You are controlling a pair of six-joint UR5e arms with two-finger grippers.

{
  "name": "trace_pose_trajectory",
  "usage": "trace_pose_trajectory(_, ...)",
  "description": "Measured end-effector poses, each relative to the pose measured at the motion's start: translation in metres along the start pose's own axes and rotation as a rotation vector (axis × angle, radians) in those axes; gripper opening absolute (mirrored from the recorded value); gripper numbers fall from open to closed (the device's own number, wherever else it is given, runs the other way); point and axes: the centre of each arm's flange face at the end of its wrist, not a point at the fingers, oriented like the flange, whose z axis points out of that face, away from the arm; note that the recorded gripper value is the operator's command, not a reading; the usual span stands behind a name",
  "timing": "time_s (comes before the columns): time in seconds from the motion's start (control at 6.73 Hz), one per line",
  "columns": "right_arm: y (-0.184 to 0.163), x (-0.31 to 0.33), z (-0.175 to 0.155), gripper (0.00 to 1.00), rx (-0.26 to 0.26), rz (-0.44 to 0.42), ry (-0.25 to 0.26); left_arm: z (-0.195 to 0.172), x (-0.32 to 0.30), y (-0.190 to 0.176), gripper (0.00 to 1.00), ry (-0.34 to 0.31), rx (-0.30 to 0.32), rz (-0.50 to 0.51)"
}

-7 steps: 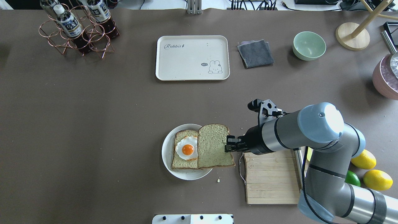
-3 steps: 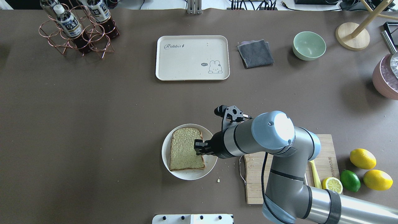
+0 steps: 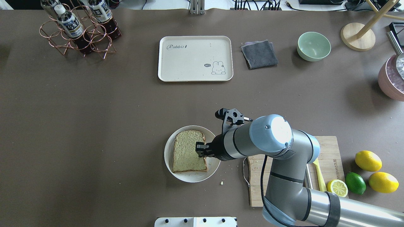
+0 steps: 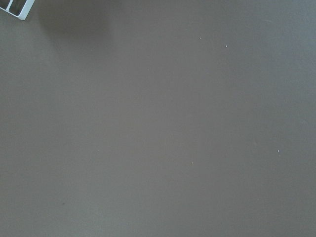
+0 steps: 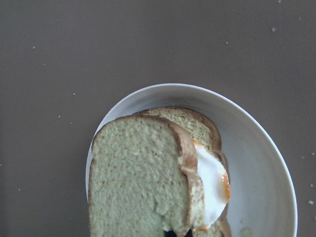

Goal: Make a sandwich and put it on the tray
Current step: 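Carry the bread slice over the egg and lay it on top, then open the right gripper and withdraw it while the left arm reaches toward the plate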

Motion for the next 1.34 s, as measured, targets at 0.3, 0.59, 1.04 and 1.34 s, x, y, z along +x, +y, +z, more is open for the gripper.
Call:
trace_pose_trajectory(0.3, 0.001, 0.003, 0.008, 0.62, 0.008, 0.000, 0.011, 0.001, 0.002, -0.001, 0.98, 0.001, -0.002, -0.007)
trace_pose_trajectory(0.59, 0.005, 0.003, 0.012, 1.00, 0.021, -0.001, 0.015, 0.003, 0.007, -0.006, 0.98, 0.002, -0.005, -0.018)
trace_pose_trajectory(1.04, -0.008, 0.014, 0.002, 1.00, 0.049, 0.009, 0.027, 0.019, 0.047, -0.028, 0.97, 0.054, 0.013, -0.048)
trace_pose_trajectory(1.34, -0.059, 0.056, -0.046, 1.00, 0.041, 0.055, 0.067, 0.041, 0.126, -0.061, 0.97, 0.157, 0.043, -0.101)
